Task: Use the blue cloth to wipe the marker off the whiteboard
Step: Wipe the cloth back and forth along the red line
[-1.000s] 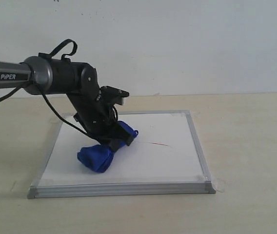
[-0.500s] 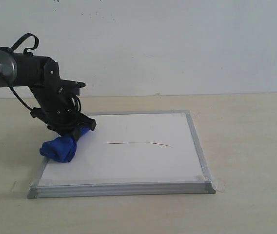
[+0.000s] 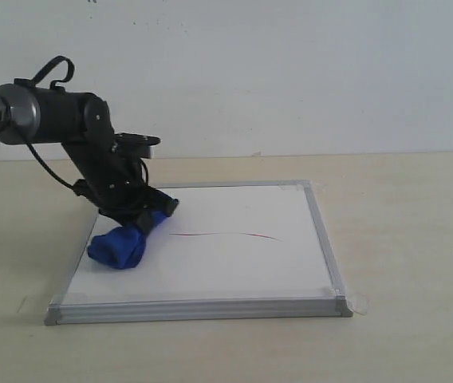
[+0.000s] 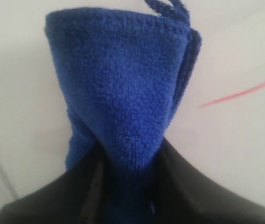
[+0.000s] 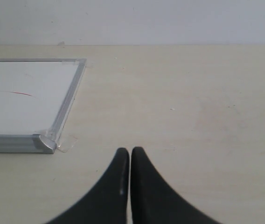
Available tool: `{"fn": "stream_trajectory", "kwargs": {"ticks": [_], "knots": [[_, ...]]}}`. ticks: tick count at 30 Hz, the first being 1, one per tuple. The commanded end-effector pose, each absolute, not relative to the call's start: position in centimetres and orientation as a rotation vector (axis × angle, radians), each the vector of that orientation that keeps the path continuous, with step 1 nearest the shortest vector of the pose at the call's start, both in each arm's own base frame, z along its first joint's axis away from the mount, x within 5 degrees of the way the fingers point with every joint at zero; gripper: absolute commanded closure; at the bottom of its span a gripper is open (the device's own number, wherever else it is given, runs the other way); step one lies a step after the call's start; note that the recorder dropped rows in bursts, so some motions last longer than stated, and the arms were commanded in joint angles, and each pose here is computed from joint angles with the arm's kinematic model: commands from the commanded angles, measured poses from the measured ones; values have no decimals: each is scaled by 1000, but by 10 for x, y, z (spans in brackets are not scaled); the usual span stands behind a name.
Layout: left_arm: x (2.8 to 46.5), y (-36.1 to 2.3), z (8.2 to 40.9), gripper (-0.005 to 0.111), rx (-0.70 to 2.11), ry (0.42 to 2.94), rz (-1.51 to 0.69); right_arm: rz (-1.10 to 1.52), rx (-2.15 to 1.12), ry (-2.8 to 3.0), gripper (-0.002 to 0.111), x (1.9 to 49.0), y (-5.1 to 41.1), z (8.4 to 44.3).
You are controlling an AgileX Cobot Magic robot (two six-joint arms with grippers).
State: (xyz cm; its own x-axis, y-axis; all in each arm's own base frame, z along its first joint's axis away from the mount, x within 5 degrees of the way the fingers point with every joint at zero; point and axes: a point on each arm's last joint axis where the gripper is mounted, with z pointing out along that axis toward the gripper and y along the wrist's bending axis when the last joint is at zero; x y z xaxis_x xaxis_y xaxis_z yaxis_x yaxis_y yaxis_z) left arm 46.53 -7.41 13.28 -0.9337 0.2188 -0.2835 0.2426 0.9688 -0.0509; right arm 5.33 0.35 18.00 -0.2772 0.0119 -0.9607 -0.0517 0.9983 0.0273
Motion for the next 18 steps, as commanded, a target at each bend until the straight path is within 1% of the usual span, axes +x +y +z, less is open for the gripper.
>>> {"fn": "stream_trajectory", "kwargs": {"ticks": [1, 3, 7, 9, 13, 15, 18], "knots": [[464, -34, 121, 103, 241, 2926, 3, 53, -27, 1841, 107, 53, 3, 181], [462, -34, 121, 103, 309, 2941, 8, 53, -27, 1841, 107, 53, 3, 181], [458, -58, 121, 103, 354, 2950, -68, 53, -27, 1841, 107, 53, 3, 181], [456, -77, 121, 103, 430, 2938, -113, 53, -27, 1841, 107, 53, 3, 181], [446, -130, 122, 103, 577, 2891, -213, 53, -27, 1841, 107, 53, 3, 181], [439, -156, 122, 103, 691, 2847, -223, 53, -27, 1841, 107, 53, 3, 181], [431, -181, 123, 103, 799, 2804, -227, 53, -27, 1841, 107, 53, 3, 181]]}}
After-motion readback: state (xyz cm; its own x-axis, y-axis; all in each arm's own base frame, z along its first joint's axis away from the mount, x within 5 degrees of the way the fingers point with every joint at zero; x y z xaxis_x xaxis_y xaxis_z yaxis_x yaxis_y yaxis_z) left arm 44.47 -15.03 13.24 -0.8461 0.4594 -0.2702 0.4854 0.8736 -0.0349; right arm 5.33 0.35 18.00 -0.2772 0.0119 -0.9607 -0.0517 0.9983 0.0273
